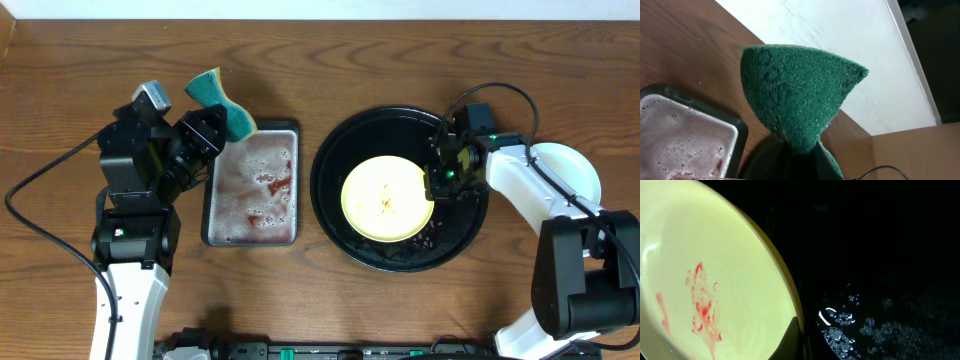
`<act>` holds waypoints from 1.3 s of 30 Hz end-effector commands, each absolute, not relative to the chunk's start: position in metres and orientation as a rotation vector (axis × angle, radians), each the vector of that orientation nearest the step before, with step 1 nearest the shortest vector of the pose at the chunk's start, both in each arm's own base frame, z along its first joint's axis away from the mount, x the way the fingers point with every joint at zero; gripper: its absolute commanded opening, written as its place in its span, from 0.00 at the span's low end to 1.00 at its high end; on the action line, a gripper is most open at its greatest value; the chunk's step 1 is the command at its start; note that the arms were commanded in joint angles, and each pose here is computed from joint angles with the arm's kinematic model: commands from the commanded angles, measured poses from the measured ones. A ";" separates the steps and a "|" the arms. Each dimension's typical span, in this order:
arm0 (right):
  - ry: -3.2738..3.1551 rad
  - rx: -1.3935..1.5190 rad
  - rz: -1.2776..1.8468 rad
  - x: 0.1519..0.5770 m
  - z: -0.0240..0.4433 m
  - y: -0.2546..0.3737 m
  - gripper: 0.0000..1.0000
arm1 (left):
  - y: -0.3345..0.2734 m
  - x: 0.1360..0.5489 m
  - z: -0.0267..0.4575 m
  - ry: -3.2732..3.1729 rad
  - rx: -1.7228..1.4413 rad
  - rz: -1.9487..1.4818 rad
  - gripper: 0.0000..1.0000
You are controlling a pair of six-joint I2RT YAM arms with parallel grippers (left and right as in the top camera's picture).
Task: Clean dirty plates on tray and stack at the side
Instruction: 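Grasp and lift the green sponge from the soapy water with the left gripper, then scrub the yellow plate with the sponge in the left gripper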
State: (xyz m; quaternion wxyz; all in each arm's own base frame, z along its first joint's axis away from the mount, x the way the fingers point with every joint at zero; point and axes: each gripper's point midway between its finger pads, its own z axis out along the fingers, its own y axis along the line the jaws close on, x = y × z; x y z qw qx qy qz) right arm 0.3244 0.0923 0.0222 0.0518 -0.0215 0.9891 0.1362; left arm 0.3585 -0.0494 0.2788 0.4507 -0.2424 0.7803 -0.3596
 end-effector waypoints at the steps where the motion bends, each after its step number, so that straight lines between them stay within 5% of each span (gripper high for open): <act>1: 3.020 -0.065 0.416 0.323 0.018 0.094 0.01 | -0.051 0.356 0.285 1.915 -0.574 -0.902 0.07; 7: 3.016 -0.066 0.417 0.324 0.018 0.094 0.01 | -0.061 0.360 0.259 2.024 -0.379 -0.777 0.07; 18: 3.020 -0.065 0.417 0.323 0.018 0.094 0.01 | -0.072 0.344 0.099 2.603 -0.303 -0.368 0.07; 27: 3.018 -0.066 0.417 0.323 0.018 0.094 0.01 | -0.118 0.342 0.135 2.725 0.050 -0.335 0.07; 39: 3.043 -0.070 0.416 0.317 0.016 0.095 0.01 | -0.258 0.333 0.136 2.596 0.401 -0.527 0.07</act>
